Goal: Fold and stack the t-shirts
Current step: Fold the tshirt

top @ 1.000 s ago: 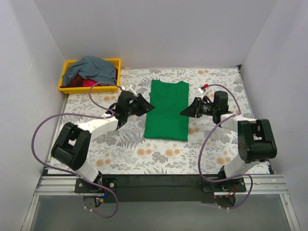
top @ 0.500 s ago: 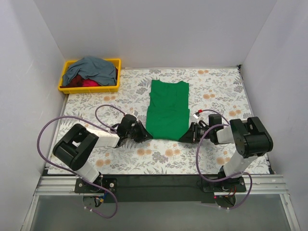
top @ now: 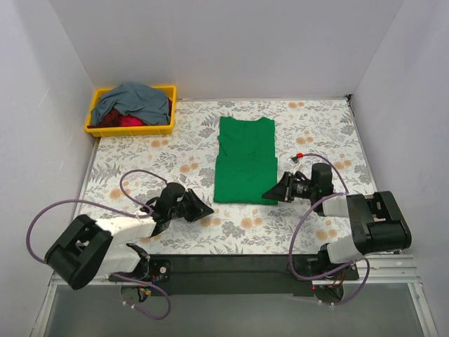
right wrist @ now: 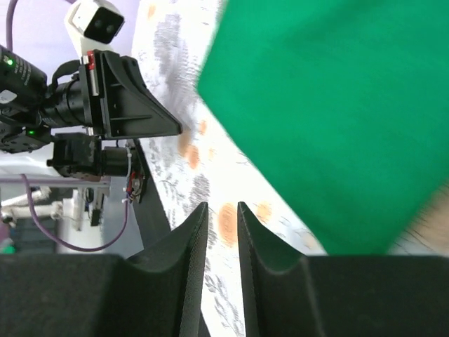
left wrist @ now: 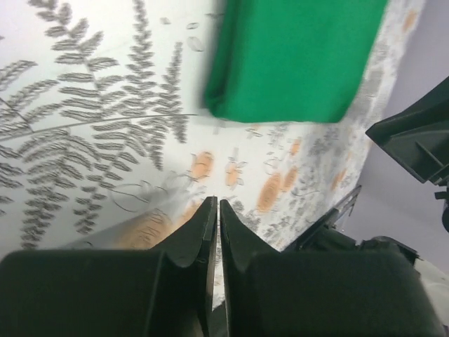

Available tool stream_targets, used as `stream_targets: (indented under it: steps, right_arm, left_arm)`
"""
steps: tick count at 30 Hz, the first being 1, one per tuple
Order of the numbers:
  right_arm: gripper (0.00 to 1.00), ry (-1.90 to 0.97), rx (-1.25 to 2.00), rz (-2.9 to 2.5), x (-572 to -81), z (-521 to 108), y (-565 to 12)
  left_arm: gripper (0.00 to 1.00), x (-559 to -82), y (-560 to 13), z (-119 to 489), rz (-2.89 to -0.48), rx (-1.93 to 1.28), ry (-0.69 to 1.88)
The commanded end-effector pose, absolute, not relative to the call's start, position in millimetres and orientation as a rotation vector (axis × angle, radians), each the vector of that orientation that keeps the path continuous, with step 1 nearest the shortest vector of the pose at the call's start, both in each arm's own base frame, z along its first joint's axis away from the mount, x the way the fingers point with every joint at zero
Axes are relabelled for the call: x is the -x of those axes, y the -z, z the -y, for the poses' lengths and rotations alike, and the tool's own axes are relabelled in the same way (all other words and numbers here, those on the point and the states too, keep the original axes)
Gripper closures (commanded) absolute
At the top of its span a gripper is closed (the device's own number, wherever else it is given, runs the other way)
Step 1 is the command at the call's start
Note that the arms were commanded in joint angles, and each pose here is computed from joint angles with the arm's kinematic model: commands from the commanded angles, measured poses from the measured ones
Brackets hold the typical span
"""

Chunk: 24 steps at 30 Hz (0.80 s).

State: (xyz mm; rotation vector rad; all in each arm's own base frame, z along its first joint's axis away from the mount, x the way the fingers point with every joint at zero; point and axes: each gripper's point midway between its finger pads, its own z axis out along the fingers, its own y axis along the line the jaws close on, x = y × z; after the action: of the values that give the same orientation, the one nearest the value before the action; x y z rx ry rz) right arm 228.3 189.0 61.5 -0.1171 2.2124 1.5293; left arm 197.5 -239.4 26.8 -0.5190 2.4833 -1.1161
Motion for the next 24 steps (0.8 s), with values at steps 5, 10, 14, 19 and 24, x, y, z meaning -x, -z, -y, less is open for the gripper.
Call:
stream_targets:
  steps: [5, 10, 14, 19, 24]
  right_arm:
    - [0.68, -1.556, 0.363, -2.056, -246.6, -255.0, -127.3]
    - [0.68, -1.58, 0.381, -2.156, -252.4, -289.4, -87.0]
    - [0.69, -1.593, 0.309, -2.247, -254.2, -291.5, -47.3]
    - [0.7, -1.563, 0.262, -2.354, -245.1, -284.7, -8.0]
    - [0.7, -1.564, 0.3, -2.263, -249.3, -283.4, -42.4]
  left_arm:
    - [0.87, -215.8, -79.2, 228.4, -2.33, 0.5, 1.048]
    - [0.81, -217.9, -78.0, 217.4, -2.332, 0.502, 0.957]
    - [0.77, -216.9, -71.9, 213.9, -2.349, 0.496, 0.923]
    - [0.65, -219.6, -69.0, 211.6, -2.362, 0.477, 0.877]
    - [0.46, -228.4, -69.1, 211.4, -2.377, 0.466, 0.815]
